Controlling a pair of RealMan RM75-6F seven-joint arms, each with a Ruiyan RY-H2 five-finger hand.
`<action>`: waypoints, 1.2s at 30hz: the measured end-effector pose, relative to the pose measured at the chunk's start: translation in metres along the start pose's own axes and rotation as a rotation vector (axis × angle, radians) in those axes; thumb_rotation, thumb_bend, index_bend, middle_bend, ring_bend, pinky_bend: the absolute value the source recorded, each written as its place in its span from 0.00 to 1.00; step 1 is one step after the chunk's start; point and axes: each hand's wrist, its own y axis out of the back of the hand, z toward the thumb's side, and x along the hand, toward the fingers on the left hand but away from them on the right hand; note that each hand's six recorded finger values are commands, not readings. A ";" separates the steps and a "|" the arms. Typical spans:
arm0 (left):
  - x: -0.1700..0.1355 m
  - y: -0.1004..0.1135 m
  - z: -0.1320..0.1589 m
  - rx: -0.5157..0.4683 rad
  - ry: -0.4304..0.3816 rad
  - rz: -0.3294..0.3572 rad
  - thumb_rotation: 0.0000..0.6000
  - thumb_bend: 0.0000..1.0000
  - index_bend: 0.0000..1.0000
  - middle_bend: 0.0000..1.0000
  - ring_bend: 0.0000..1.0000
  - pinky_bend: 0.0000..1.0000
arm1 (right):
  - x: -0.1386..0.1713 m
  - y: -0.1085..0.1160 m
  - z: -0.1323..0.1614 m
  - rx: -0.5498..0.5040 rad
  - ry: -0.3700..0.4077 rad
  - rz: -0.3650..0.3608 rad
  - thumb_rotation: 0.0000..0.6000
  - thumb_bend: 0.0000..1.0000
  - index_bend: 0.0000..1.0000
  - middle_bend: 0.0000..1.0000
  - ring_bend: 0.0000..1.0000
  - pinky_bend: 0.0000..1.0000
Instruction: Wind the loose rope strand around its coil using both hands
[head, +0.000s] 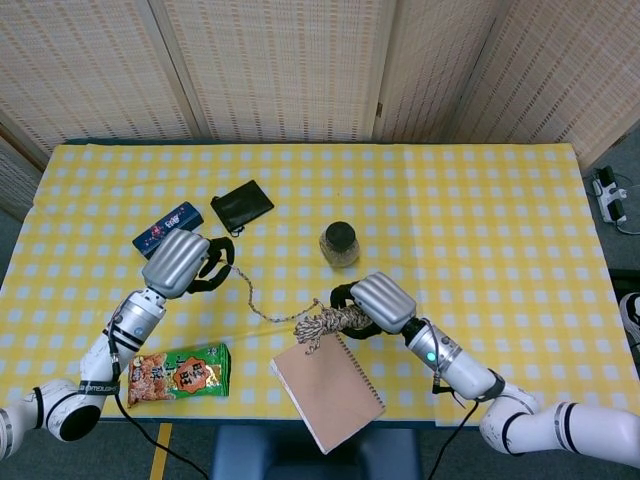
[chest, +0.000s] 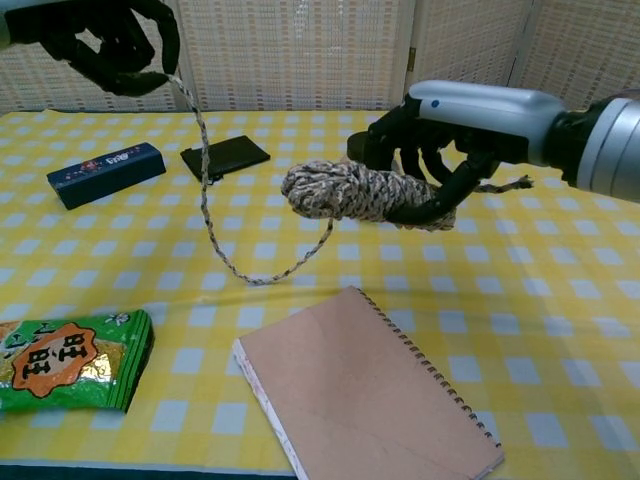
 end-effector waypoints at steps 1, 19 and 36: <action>0.003 0.003 0.007 0.001 -0.013 0.001 1.00 0.59 0.70 0.91 0.85 0.78 | -0.005 -0.003 0.004 -0.005 -0.003 0.006 1.00 0.60 0.85 0.74 0.80 0.72; 0.014 -0.002 0.088 -0.049 -0.166 -0.018 1.00 0.59 0.70 0.91 0.85 0.78 | -0.072 -0.044 0.043 -0.342 -0.110 0.000 1.00 0.65 0.88 0.77 0.82 0.76; -0.029 -0.014 0.065 -0.141 -0.166 -0.006 1.00 0.59 0.70 0.91 0.83 0.78 | -0.094 -0.028 0.030 -0.796 -0.200 -0.390 1.00 0.67 0.90 0.78 0.82 0.76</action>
